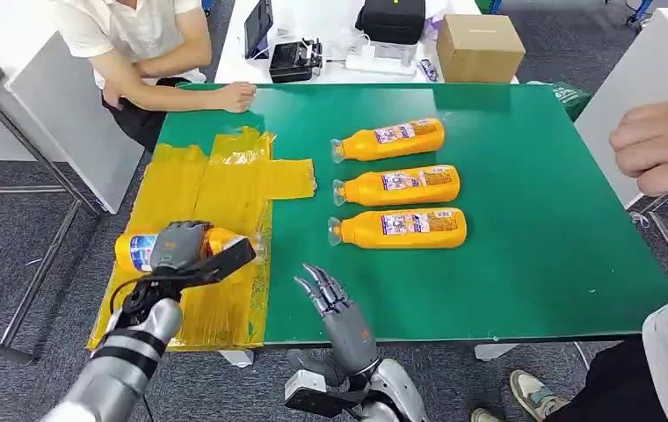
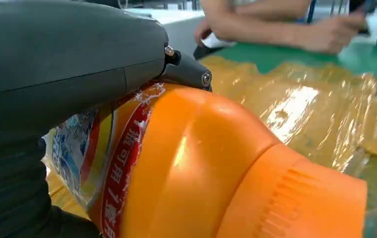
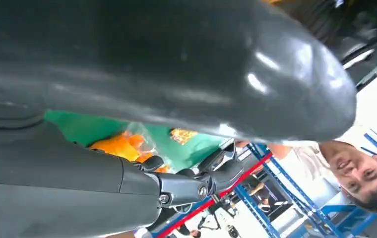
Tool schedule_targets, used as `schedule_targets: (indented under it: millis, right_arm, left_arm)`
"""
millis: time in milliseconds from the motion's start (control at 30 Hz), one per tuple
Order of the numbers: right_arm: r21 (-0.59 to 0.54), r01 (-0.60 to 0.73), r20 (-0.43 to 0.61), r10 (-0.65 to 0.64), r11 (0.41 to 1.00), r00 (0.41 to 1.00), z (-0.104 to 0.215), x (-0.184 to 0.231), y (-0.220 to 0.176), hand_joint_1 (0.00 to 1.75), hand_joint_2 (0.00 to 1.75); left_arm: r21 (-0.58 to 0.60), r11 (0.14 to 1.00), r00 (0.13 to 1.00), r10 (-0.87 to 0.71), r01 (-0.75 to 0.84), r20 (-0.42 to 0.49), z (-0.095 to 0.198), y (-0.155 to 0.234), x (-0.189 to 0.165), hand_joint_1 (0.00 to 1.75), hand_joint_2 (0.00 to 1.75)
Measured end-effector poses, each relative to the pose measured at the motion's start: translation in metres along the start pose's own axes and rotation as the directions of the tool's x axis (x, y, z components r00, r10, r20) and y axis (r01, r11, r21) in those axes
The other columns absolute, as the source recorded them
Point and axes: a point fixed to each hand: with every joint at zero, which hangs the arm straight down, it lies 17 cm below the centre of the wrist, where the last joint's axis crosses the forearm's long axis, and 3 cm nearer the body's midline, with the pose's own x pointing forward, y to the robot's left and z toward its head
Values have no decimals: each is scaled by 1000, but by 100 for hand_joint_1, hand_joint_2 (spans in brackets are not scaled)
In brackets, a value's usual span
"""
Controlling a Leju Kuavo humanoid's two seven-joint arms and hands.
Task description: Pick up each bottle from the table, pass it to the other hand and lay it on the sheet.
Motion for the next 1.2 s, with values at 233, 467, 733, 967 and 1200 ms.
schedule_targets:
  millis: [233, 467, 733, 967, 1200]
  right_arm:
    - [0, 69, -2, -69, 998, 998, -2, 6, 9, 0, 0]
    - [4, 91, -12, -90, 996, 996, -1, 6, 15, 0, 0]
    - [-1, 116, -15, -116, 993, 993, 4, 1, 22, 0, 0]
    - [13, 125, -29, -124, 992, 992, 8, -2, 28, 0, 0]
    - [16, 124, -37, -124, 992, 992, 10, -4, 30, 0, 0]
  left_arm:
    - [-149, 988, 998, -49, 41, -50, -19, -16, -22, 45, 175]
    - [-222, 974, 998, 38, -46, -42, -22, -26, -19, 0, 175]
    - [-370, 869, 927, 373, -330, 49, -11, -39, 20, 0, 175]
    - [-388, 845, 903, 424, -368, 66, -9, -39, 27, 0, 175]
    - [-309, 838, 837, 516, -450, 181, 1, -20, 69, 0, 175]
